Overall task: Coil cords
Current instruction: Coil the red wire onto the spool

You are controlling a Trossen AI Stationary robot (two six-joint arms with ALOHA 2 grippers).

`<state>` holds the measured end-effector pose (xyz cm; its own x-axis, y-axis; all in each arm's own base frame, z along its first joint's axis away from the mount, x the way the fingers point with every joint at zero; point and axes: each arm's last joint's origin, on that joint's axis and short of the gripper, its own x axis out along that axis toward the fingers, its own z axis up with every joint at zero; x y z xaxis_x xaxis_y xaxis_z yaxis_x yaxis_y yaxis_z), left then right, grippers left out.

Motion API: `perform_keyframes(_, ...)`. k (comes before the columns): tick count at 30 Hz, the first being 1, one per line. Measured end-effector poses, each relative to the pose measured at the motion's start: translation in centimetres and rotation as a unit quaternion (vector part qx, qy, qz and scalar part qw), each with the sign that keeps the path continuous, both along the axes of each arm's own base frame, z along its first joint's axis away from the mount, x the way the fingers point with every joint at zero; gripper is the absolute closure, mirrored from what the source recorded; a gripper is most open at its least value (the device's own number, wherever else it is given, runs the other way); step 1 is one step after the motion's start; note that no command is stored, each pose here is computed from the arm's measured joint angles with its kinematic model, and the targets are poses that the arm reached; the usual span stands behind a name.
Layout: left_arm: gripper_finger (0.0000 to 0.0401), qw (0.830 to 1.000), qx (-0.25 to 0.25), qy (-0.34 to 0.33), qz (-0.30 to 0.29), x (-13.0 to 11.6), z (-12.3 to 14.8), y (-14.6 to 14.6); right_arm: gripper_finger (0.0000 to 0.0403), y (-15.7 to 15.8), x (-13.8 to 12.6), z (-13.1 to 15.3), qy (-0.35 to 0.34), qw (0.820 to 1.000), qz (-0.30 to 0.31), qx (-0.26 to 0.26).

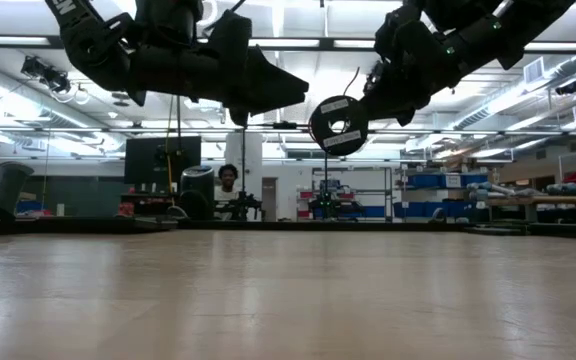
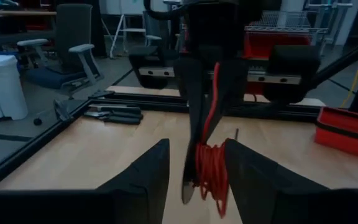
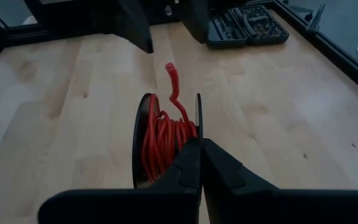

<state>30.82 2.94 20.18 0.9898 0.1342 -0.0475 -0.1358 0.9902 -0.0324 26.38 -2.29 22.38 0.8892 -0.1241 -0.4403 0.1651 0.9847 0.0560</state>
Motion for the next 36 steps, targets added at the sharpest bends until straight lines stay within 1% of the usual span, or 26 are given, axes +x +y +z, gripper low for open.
perform_keyframes(6, 0.0244, 1.000, -0.003, 0.004, -0.019, -0.1, 0.1, -0.1, 0.0403, 0.0, 0.0, 0.0, 0.000, 1.000, -0.005, 0.008)
perform_keyframes(10, 0.0244, 1.000, -0.006, 0.002, -0.028, -0.1, 0.2, -0.2, 0.0403, 0.0, -0.1, -0.2, 0.012, 1.000, -0.017, -0.002)
perform_keyframes(12, 0.0244, 0.999, -0.014, -0.004, -0.037, -0.1, 0.3, -0.2, 0.0403, -0.1, -0.1, -0.3, 0.020, 1.000, -0.021, -0.012)
perform_keyframes(15, 0.0244, 0.997, -0.036, -0.013, -0.071, 0.2, 0.8, -0.4, 0.0403, -0.1, -0.1, -0.3, 0.018, 0.999, -0.019, -0.023)
perform_keyframes(17, 0.0244, 0.995, -0.046, -0.010, -0.083, 0.3, 0.9, -0.4, 0.0403, -0.1, -0.1, -0.2, 0.014, 0.999, -0.019, -0.025)
perform_keyframes(25, 0.0245, 0.994, -0.061, 0.042, -0.081, 1.0, 0.9, -0.2, 0.0403, -0.1, -0.1, -0.2, 0.015, 0.999, -0.019, -0.025)
perform_keyframes(31, 0.0245, 0.994, -0.063, 0.044, -0.082, 1.2, 1.3, -0.2, 0.0403, 0.0, -0.1, -0.2, 0.014, 1.000, -0.007, -0.024)
perform_keyframes(36, 0.0245, 0.994, -0.062, 0.036, -0.082, 1.2, 1.4, -0.2, 0.0403, -0.1, 0.5, -0.7, 0.011, 1.000, -0.006, -0.021)
